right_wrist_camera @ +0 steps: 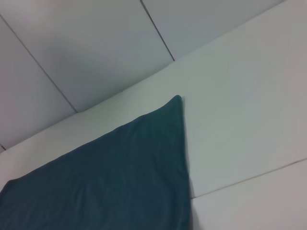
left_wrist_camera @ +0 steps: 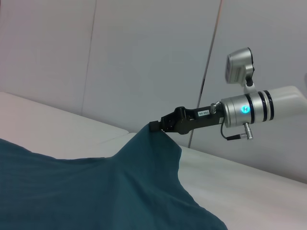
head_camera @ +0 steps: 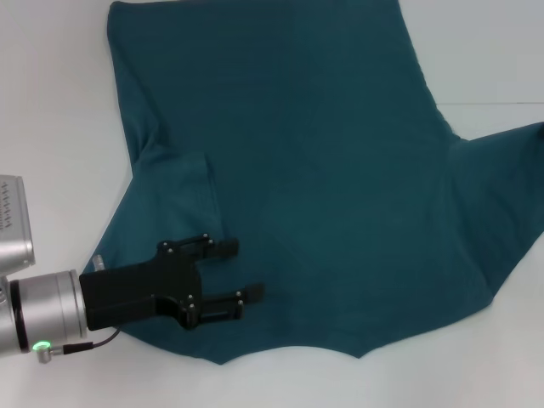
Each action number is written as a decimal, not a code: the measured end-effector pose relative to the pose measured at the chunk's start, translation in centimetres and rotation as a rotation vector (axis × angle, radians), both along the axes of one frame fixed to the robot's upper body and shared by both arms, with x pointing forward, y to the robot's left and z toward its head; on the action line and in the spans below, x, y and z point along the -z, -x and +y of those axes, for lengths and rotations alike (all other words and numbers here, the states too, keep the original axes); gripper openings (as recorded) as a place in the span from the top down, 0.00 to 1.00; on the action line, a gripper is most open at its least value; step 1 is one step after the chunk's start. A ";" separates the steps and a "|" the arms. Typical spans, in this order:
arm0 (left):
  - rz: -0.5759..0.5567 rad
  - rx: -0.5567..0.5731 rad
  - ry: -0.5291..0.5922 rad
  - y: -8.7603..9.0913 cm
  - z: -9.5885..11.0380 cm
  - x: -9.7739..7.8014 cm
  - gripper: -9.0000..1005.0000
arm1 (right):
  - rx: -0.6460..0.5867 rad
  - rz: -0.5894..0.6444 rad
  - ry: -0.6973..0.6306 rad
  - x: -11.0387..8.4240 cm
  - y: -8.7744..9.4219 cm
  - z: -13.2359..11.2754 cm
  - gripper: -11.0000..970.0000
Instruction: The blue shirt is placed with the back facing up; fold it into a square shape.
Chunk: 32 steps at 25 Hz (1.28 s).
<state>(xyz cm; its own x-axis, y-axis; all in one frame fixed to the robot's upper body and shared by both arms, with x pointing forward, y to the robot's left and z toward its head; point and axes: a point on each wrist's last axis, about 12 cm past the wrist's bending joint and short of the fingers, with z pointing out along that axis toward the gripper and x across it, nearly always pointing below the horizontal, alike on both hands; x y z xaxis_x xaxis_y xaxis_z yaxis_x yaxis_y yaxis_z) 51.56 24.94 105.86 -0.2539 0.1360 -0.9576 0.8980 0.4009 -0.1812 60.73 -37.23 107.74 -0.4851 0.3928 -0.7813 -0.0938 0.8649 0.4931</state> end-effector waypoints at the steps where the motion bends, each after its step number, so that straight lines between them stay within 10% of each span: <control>1: 0.004 -0.001 0.001 0.0 0.0 0.0 0.21 | -0.002 -0.001 0.001 -0.1 -0.1 0.1 0.96; 13: 0.010 -0.002 0.002 -0.3 0.0 -0.2 0.21 | -0.159 -0.004 -0.077 -0.2 0.1 3.2 0.95; 25: 0.012 -0.013 0.001 -0.1 0.2 0.0 0.21 | -0.555 0.021 -0.048 -2.0 -2.1 15.0 0.93; 32: 0.020 -0.028 -0.001 0.0 0.3 0.2 0.21 | -0.528 0.038 -0.035 -1.7 -2.0 14.2 0.60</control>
<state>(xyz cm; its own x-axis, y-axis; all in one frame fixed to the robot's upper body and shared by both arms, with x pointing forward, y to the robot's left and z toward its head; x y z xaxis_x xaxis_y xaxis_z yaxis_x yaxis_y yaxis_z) 51.61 25.21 105.69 -0.2771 0.1290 -0.9521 0.8825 0.4261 -0.1991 62.74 -23.07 109.43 -0.6515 0.1127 -0.7502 -0.4939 0.6876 0.5322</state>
